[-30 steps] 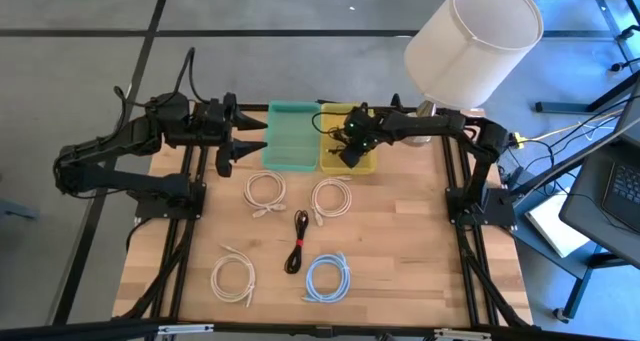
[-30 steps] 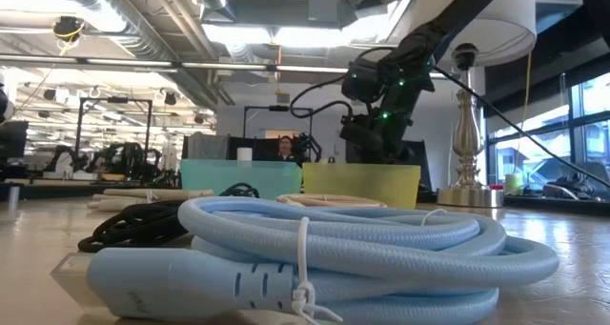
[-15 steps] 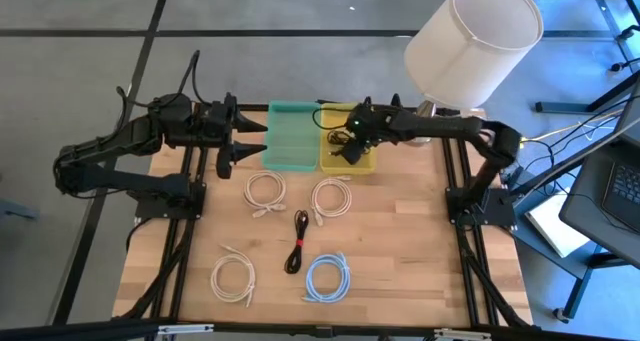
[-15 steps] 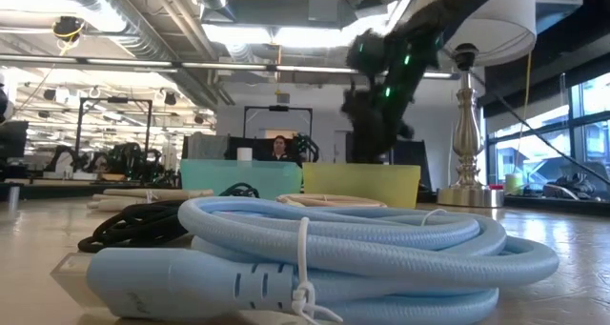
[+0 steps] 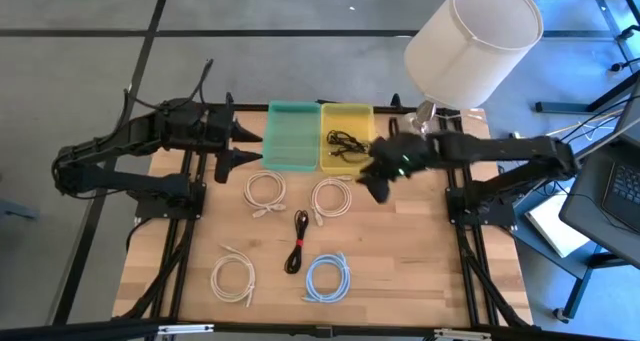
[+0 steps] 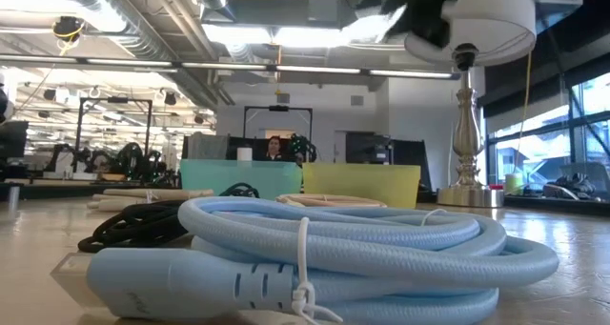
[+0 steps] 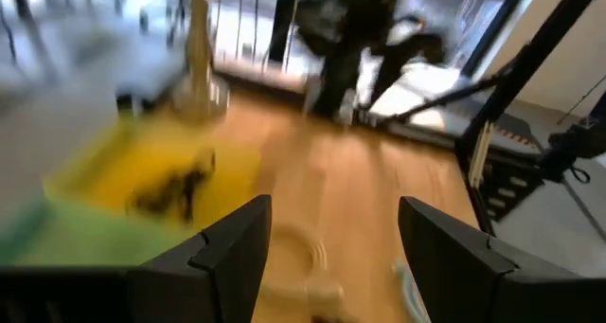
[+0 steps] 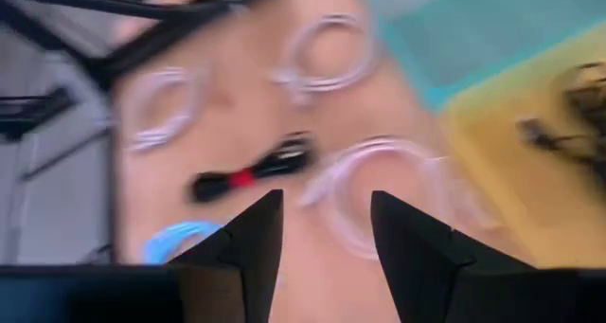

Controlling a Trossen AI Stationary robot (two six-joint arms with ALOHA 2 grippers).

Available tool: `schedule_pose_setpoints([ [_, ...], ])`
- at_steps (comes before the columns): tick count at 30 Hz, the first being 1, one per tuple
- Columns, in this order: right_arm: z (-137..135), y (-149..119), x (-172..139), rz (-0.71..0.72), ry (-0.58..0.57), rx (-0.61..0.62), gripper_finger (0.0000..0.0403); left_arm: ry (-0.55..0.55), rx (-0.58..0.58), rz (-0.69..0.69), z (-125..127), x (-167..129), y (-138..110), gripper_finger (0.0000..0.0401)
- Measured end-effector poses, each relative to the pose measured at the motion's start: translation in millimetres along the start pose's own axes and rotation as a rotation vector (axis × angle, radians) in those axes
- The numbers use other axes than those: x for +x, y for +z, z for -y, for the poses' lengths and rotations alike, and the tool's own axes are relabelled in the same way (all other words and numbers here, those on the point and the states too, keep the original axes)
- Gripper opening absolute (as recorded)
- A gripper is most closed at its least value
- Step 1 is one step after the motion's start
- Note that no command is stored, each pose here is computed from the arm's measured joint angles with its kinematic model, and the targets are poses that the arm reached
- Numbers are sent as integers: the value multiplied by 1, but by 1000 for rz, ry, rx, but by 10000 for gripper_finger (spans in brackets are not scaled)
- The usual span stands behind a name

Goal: Pick & Place USB Port
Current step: Put the black charger cable into the yellow bin

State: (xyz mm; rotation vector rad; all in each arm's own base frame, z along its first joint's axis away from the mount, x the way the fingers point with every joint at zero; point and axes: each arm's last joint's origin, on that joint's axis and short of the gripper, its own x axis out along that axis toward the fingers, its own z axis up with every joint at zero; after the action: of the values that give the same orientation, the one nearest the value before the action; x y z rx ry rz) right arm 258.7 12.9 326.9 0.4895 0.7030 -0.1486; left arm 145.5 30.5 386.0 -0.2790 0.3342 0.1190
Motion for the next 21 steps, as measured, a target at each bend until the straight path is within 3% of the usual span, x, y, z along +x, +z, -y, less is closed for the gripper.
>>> schedule_pose_setpoints([
  [7,-34,-21,-41,160,-13,11,150,98,-311,-379,1,7,-40,226],
  [12,-40,-27,-60,222,-2,-36,143,149,-497,-507,12,33,-82,226],
  [17,-40,-28,-69,265,-22,-79,137,229,-671,-522,26,68,-125,226],
  [21,-39,-27,-71,279,-39,-137,132,141,-754,-465,47,101,-148,226],
])
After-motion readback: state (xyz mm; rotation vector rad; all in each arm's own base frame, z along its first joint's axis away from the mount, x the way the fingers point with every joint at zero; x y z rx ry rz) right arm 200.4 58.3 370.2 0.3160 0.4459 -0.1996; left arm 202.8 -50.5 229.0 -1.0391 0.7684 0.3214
